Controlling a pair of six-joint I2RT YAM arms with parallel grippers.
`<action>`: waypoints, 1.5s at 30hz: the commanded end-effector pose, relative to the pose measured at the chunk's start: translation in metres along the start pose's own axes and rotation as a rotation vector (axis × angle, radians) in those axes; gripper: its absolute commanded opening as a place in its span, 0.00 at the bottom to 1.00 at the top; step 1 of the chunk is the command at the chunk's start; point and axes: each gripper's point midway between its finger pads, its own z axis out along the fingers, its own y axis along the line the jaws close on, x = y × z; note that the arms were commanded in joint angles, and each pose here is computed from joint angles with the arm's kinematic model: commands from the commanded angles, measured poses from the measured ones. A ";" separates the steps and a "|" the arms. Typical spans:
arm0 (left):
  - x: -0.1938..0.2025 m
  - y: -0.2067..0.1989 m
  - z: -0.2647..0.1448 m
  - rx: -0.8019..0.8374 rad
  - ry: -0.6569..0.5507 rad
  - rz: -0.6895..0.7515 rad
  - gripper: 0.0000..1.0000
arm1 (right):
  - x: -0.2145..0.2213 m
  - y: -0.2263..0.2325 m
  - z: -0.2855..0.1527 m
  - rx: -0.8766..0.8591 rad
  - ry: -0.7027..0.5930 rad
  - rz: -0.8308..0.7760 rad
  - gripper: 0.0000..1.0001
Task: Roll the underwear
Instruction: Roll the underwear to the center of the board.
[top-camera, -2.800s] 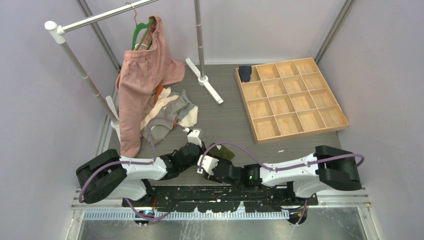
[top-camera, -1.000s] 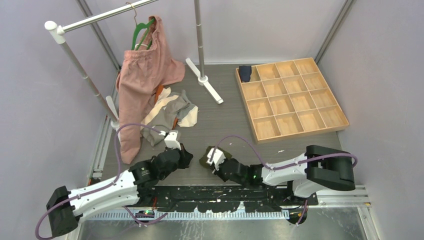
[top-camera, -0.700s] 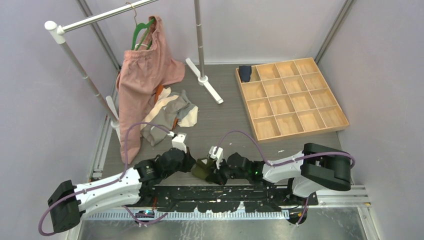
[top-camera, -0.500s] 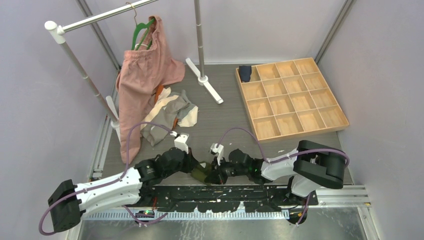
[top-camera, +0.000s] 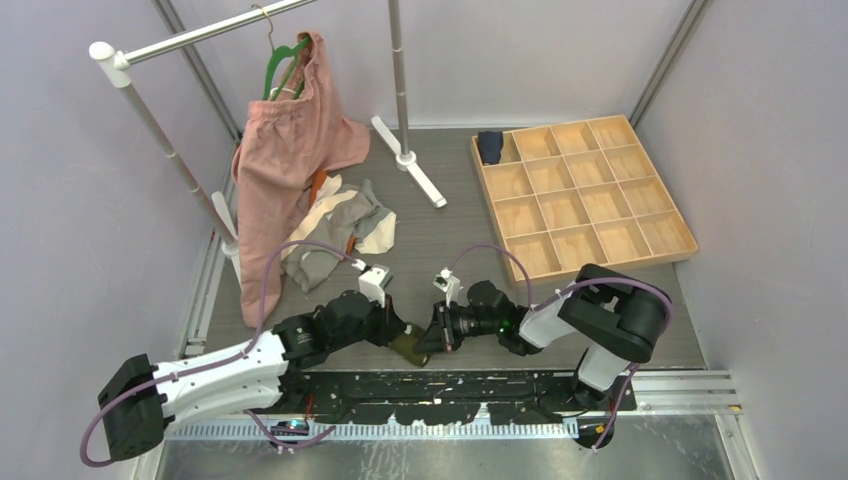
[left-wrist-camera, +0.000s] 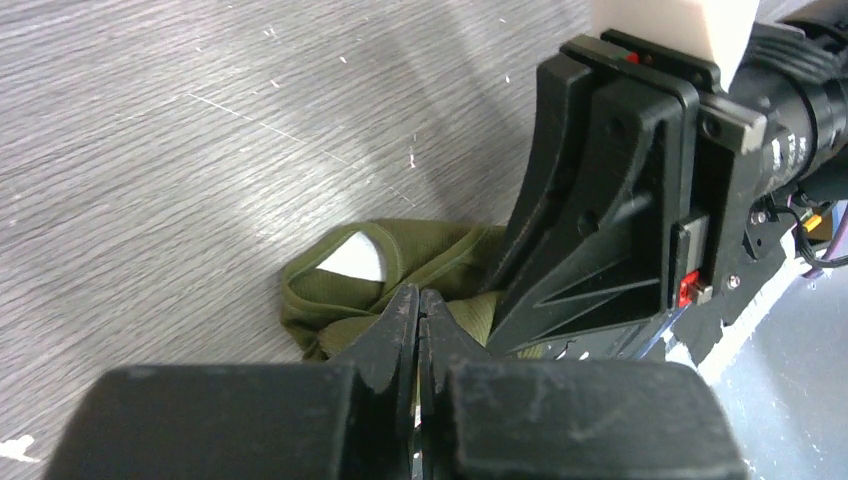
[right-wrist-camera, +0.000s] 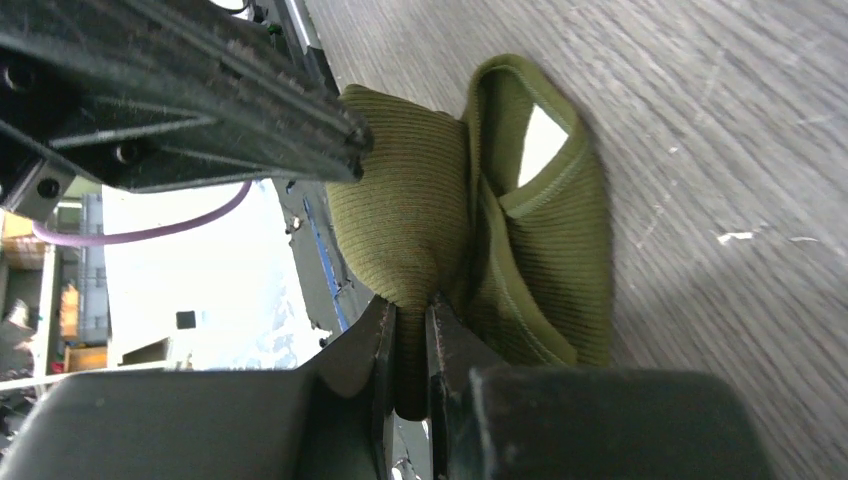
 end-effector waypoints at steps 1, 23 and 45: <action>-0.018 -0.027 0.003 0.106 -0.031 0.024 0.01 | 0.000 -0.013 -0.003 0.028 -0.009 0.102 0.02; -0.006 -0.040 0.007 0.162 0.055 0.051 0.01 | 0.000 -0.047 -0.020 0.255 0.027 0.067 0.26; 0.033 0.004 0.044 -0.022 0.124 0.025 0.01 | -0.017 -0.029 -0.031 0.259 0.000 0.020 0.45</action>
